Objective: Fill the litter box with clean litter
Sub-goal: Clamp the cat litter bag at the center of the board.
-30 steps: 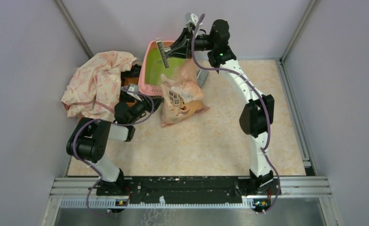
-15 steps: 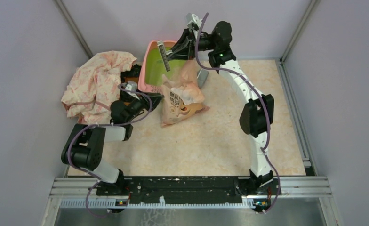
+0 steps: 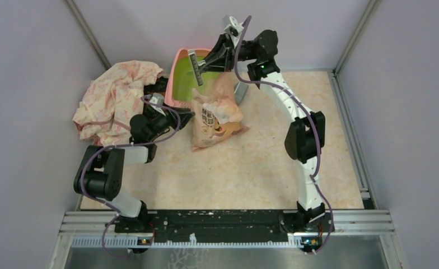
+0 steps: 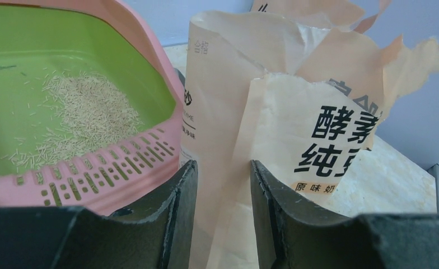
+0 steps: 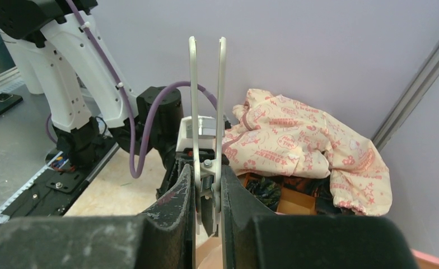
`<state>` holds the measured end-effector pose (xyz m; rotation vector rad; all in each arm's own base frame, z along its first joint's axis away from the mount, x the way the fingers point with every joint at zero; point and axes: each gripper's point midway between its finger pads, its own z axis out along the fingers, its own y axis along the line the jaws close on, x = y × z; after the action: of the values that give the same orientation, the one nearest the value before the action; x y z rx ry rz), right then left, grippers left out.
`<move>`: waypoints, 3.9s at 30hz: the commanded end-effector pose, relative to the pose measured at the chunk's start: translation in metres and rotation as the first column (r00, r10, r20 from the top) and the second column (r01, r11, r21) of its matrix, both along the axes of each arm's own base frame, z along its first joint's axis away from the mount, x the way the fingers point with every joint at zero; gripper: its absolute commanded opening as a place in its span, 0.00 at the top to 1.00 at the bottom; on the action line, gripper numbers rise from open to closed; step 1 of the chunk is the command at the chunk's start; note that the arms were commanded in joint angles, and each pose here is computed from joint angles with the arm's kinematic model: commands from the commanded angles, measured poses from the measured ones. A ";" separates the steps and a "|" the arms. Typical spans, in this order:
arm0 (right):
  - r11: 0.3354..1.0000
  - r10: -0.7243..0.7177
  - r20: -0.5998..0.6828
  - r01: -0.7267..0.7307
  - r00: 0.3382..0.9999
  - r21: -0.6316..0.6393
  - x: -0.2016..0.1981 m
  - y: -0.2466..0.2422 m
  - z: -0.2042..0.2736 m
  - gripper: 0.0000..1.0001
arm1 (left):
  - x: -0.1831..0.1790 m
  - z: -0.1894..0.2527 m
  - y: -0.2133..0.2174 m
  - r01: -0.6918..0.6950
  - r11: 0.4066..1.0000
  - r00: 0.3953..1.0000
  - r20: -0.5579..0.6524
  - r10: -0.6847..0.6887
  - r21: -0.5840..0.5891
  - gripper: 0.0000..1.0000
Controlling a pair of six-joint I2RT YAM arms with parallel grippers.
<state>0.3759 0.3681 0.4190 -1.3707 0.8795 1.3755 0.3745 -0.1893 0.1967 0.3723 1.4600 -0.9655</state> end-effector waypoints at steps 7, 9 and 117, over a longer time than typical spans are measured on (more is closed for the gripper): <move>0.999 0.016 0.036 -0.017 0.999 0.027 -0.001 -0.005 0.004 1.00 | 0.012 0.012 -0.012 0.095 0.995 0.993 0.074 -0.096 0.021 0.51; 1.000 0.018 0.037 -0.019 0.999 0.025 -0.001 -0.005 0.003 1.00 | 0.013 0.012 -0.009 0.088 0.996 0.993 0.073 -0.089 0.019 0.50; 0.992 0.124 -0.002 -0.124 0.992 -0.037 0.010 0.075 -0.056 1.00 | -0.022 0.016 0.019 0.188 0.981 0.979 0.086 -0.184 -0.045 1.00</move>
<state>0.3774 0.4340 0.3621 -1.4948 0.8669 1.5132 0.3616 -0.1699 0.1960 0.4485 1.4276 -1.1214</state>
